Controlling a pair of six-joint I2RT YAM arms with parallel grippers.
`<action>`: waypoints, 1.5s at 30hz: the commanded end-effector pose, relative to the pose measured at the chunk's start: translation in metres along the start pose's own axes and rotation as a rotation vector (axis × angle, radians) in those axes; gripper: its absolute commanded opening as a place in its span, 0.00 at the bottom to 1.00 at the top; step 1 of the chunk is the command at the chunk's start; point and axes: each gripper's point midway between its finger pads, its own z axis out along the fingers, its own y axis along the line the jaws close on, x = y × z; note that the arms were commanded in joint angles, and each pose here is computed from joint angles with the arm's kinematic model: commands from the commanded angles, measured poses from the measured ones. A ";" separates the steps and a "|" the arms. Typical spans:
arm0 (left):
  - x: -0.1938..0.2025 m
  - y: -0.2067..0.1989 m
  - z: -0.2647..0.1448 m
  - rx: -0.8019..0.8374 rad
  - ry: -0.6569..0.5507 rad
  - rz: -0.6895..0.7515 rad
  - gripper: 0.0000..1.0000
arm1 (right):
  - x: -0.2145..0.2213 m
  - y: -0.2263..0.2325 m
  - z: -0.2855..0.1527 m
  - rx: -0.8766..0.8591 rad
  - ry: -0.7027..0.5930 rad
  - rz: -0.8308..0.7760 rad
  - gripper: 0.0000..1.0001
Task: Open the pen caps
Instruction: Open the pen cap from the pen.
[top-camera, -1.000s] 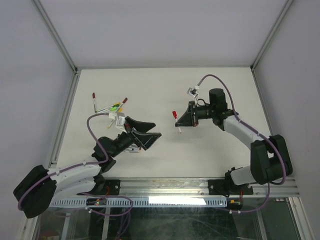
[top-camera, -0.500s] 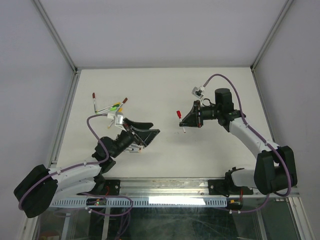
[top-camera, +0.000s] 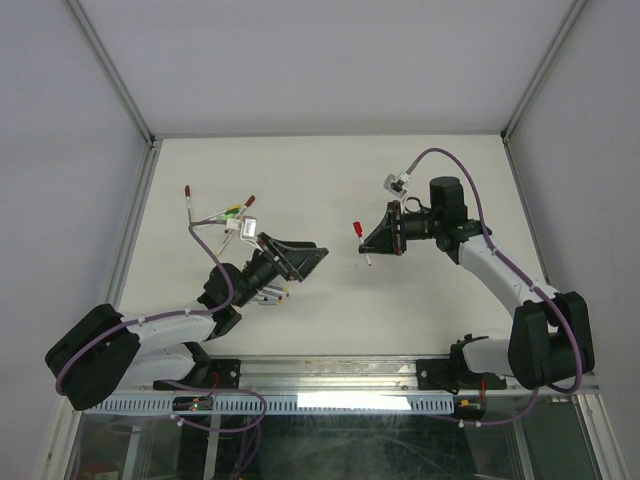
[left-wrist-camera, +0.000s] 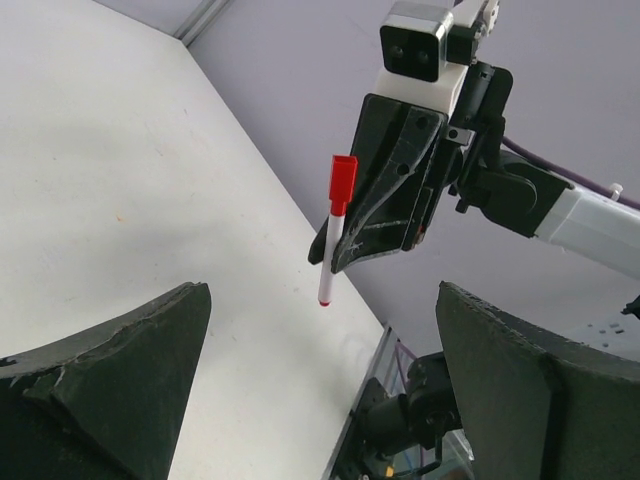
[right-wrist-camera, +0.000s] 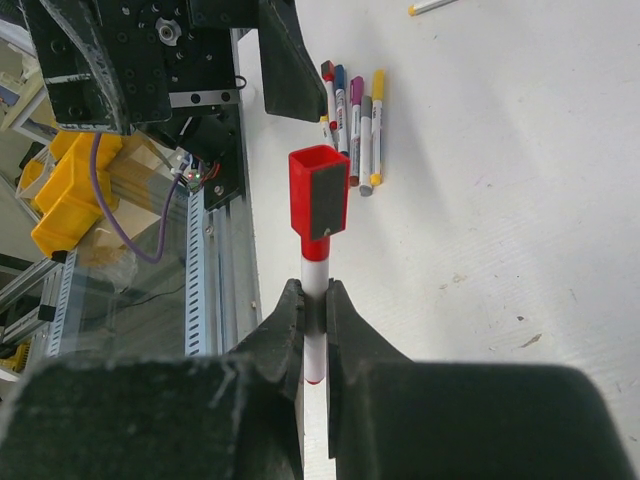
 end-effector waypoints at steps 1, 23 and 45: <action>-0.034 -0.023 0.018 0.061 -0.118 -0.019 0.97 | -0.015 0.003 -0.003 0.005 -0.021 -0.076 0.00; 0.007 -0.021 0.098 0.049 -0.024 -0.013 0.76 | -0.013 0.003 0.000 0.010 -0.006 -0.078 0.00; 0.022 -0.037 0.116 0.131 0.058 0.075 0.12 | -0.012 0.008 0.002 -0.020 0.009 -0.065 0.00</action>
